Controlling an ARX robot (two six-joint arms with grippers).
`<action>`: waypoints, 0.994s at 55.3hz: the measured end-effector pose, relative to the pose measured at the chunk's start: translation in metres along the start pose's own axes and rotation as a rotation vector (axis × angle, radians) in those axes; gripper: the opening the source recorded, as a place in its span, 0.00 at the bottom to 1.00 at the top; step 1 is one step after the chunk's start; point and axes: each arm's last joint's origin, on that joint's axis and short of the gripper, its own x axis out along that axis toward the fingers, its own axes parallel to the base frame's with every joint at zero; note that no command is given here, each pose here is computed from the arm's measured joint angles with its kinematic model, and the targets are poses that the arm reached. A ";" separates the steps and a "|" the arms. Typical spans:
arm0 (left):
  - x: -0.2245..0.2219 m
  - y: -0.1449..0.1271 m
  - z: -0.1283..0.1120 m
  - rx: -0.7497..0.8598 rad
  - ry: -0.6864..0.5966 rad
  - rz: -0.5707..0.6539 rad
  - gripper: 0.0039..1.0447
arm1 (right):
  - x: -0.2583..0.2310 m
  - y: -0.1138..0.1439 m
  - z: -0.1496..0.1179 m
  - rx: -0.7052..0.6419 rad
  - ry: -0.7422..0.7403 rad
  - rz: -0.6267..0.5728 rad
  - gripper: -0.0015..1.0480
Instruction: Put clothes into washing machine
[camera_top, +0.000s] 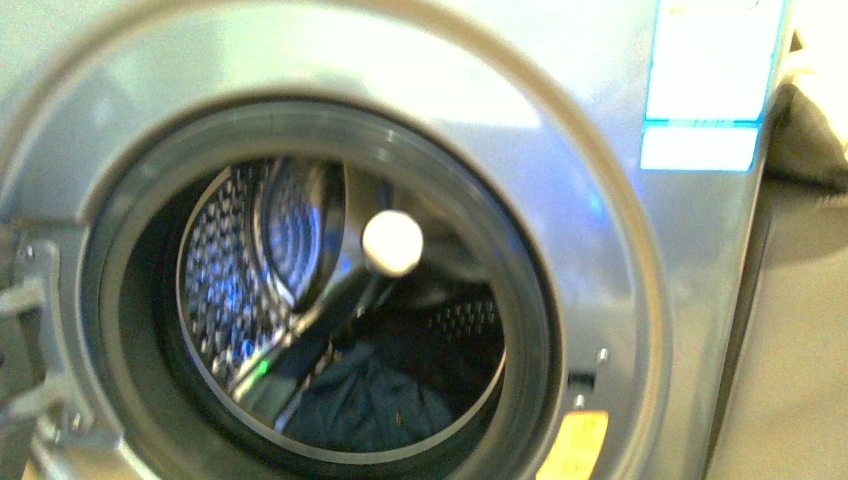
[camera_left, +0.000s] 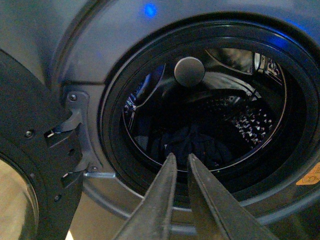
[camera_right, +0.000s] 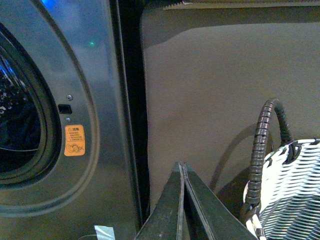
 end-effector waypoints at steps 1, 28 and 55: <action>-0.001 0.002 -0.002 0.000 0.000 0.005 0.06 | 0.000 0.000 0.000 0.000 0.000 0.000 0.02; -0.018 0.031 -0.051 0.008 0.020 0.018 0.03 | 0.000 0.000 0.000 0.000 0.000 -0.001 0.02; -0.035 0.032 -0.077 0.009 0.043 0.021 0.03 | 0.000 0.000 0.000 0.000 0.000 0.000 0.02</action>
